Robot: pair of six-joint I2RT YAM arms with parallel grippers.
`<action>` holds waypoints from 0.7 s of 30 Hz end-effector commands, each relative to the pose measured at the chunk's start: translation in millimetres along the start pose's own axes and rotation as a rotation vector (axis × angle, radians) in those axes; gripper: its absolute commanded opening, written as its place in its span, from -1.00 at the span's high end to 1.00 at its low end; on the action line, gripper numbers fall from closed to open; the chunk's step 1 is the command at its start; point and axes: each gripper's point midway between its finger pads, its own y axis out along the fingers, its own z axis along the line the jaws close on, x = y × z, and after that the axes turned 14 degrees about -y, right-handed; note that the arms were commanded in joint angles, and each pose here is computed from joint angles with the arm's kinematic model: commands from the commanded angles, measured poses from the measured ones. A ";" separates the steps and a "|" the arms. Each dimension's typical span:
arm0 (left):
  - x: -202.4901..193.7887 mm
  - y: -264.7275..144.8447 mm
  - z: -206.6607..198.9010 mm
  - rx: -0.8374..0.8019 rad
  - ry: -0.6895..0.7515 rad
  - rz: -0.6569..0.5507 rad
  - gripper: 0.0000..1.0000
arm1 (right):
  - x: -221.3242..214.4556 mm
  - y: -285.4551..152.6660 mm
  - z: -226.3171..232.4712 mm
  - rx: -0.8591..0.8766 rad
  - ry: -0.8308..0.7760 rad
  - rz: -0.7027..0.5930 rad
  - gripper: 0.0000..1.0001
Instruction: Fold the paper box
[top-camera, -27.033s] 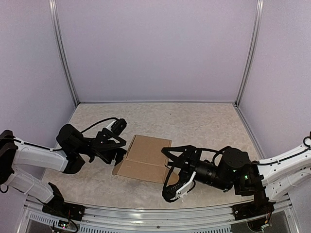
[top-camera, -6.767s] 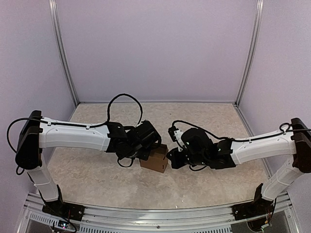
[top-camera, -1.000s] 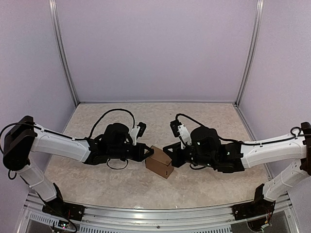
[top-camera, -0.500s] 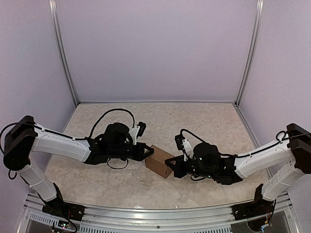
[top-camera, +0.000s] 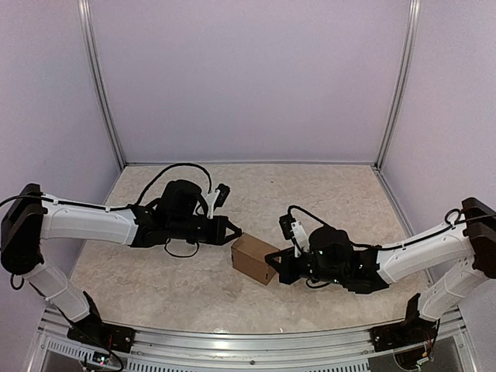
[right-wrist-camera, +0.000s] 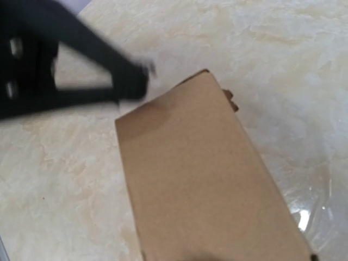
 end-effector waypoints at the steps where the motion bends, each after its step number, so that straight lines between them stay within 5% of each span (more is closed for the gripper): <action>1: 22.9 -16.4 -22.0 -0.060 0.031 -0.018 1.00 | -28.7 -1.4 -15.1 -0.056 -0.035 0.117 1.00; 21: -48.3 9.1 63.0 0.053 -0.163 0.109 1.00 | -25.3 -1.1 -14.5 -0.062 -0.054 0.131 1.00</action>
